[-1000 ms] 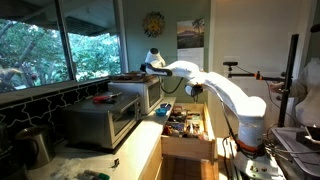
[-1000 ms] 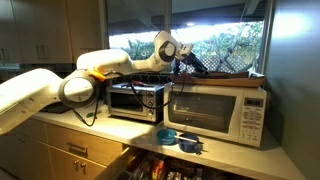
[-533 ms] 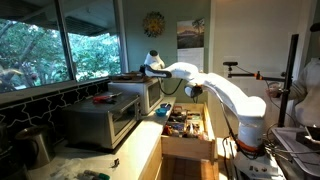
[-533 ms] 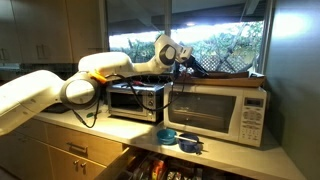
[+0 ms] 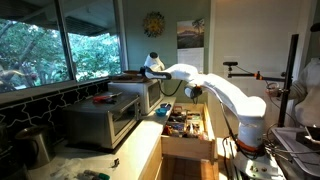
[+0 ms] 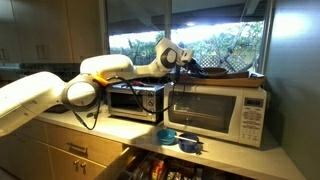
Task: Move the basket to the top of the toaster oven
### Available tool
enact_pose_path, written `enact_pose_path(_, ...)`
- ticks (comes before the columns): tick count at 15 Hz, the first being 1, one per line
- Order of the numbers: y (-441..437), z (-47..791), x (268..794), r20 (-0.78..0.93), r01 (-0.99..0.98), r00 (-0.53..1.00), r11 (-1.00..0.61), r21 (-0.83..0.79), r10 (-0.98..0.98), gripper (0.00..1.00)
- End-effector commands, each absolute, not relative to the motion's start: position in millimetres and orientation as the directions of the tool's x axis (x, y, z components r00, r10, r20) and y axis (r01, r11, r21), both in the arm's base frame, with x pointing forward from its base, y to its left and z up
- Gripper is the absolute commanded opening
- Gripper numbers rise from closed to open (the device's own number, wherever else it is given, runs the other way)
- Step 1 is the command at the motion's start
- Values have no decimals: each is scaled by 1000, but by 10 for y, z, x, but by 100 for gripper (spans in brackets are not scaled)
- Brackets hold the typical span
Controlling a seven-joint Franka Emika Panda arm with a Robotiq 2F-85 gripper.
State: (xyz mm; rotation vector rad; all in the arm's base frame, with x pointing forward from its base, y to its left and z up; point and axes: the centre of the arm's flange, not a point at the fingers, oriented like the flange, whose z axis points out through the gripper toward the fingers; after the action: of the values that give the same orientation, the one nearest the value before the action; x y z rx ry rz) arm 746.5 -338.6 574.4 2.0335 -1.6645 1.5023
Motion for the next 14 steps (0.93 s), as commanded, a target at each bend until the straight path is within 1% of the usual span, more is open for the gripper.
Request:
enact_pose_path(1, -3657, 5801, 7927, 702, -807, -74, -371, -459, -708, 0)
enact_pose_path(3, -3677, 5765, 7905, 692, -817, -65, -360, -451, -719, 2)
enact_pose_path(6, -3657, 5837, 7847, 700, -818, -98, -343, -461, -707, 2)
enact_pose_path(10, -3551, 6148, 7556, 708, -799, -210, -299, -522, -674, 2)
enact_pose_path(14, -3367, 6732, 7203, 725, -760, -313, -295, -579, -614, 2)
